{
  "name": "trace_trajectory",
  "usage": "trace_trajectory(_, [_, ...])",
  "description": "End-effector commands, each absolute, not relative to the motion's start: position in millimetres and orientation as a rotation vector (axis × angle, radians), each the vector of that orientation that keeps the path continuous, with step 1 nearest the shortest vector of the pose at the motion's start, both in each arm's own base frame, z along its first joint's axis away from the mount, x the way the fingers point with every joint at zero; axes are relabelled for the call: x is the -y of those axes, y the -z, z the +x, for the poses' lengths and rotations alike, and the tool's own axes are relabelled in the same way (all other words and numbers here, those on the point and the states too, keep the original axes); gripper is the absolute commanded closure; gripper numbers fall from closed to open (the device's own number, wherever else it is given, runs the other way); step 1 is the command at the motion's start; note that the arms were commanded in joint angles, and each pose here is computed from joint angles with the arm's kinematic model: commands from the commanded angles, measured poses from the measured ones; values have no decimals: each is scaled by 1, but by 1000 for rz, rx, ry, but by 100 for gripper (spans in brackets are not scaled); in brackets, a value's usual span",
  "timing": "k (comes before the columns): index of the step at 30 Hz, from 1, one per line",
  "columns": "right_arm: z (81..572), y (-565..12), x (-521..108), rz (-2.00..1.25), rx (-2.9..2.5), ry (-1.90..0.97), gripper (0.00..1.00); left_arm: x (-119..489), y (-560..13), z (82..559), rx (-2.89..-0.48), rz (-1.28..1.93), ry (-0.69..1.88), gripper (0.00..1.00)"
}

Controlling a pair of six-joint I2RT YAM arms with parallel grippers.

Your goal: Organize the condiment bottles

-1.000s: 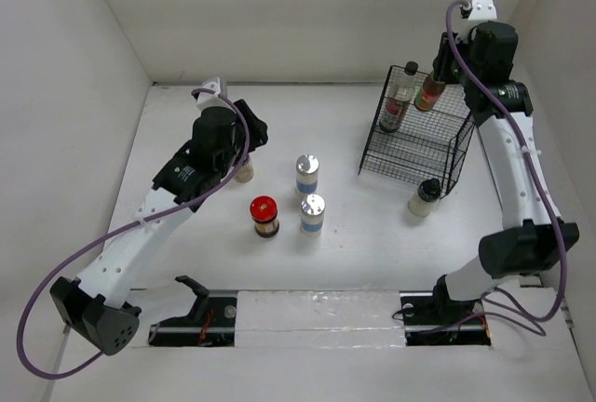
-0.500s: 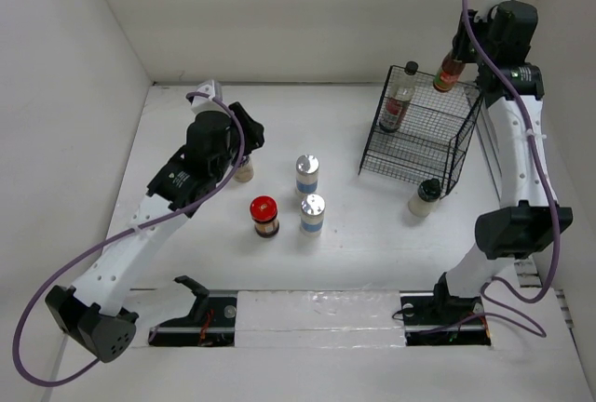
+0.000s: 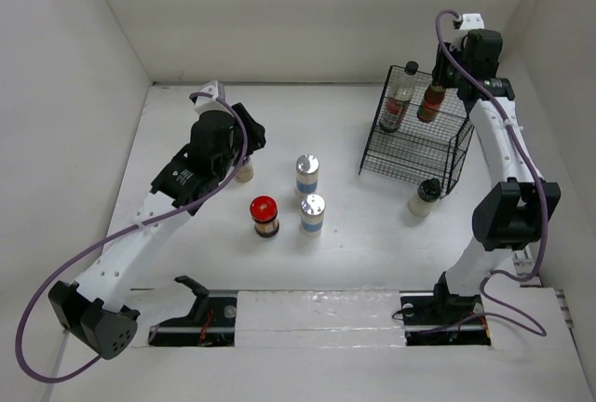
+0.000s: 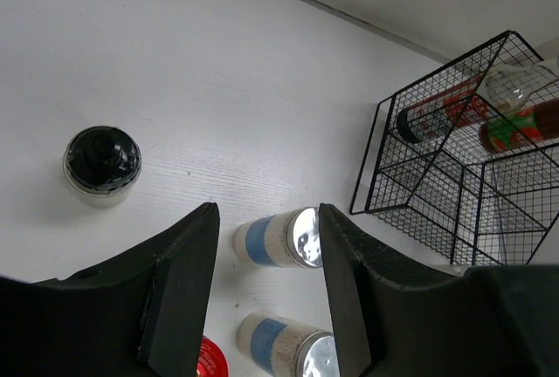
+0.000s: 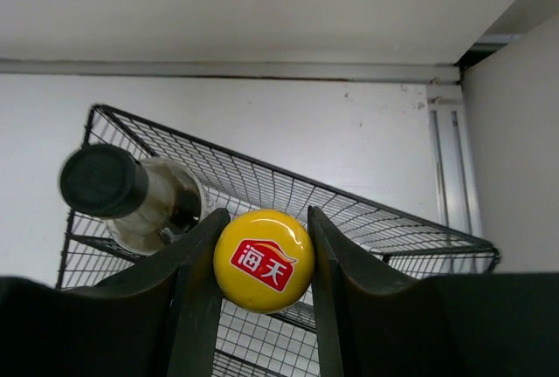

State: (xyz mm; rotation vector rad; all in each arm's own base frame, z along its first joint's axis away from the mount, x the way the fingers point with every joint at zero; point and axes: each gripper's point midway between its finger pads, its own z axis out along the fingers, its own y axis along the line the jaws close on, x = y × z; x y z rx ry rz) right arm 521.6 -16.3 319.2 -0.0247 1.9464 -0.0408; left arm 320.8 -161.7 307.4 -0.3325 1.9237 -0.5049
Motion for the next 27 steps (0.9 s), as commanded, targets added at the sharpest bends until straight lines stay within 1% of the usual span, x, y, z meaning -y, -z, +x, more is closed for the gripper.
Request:
trace_trajectory(1, [537,-349,9,-21,-1784,2,96,165,-309,325,-1908,-337,514,55])
trace_trajectory(3, [537,-326,4,-28,-1820,-6,96,167,-311,325,-1903,-331,527,55])
trace_trajectory(5, [535,-316,6,-22,-1842,2,96,168,-307,327,-1913,-331,521,55])
trace_trajectory(9, [534,-298,6,-21,-1874,1,91,169,-310,328,-1904,-340,532,55])
trace_trajectory(10, [532,-290,4,-18,-1891,-17,86,169,-310,328,-1904,-340,532,55])
trace_trajectory(13, [530,-283,1,-15,-1911,-32,74,170,-304,330,-1914,-340,526,55])
trace_trajectory(14, [530,-283,1,-15,-1911,-32,62,171,-306,331,-1906,-340,531,55])
trace_trajectory(16, [528,-289,1,-16,-1900,-32,48,171,-306,331,-1905,-340,531,55])
trace_trajectory(17, [525,-291,6,-7,-1903,-26,39,171,-306,331,-1905,-340,531,55])
trace_trajectory(20, [522,-301,13,9,-1894,-10,30,171,-306,331,-1905,-340,531,55])
trace_trajectory(21, [521,-315,13,8,-1865,-9,26,171,-306,331,-1905,-340,531,55])
trace_trajectory(23, [513,-331,18,18,-1851,-1,24,171,-306,331,-1905,-340,531,55])
trace_trajectory(24, [507,-354,18,16,-1809,1,23,171,-306,331,-1905,-340,531,55])
trace_trajectory(25, [502,-364,18,15,-1789,2,23,170,-306,331,-1906,-331,525,55])
trace_trajectory(26, [496,-375,18,15,-1766,2,26,168,-312,332,-1890,-331,516,55])
trace_trajectory(27, [490,-389,9,-1,-1731,-9,36,168,-313,331,-1893,-331,514,55])
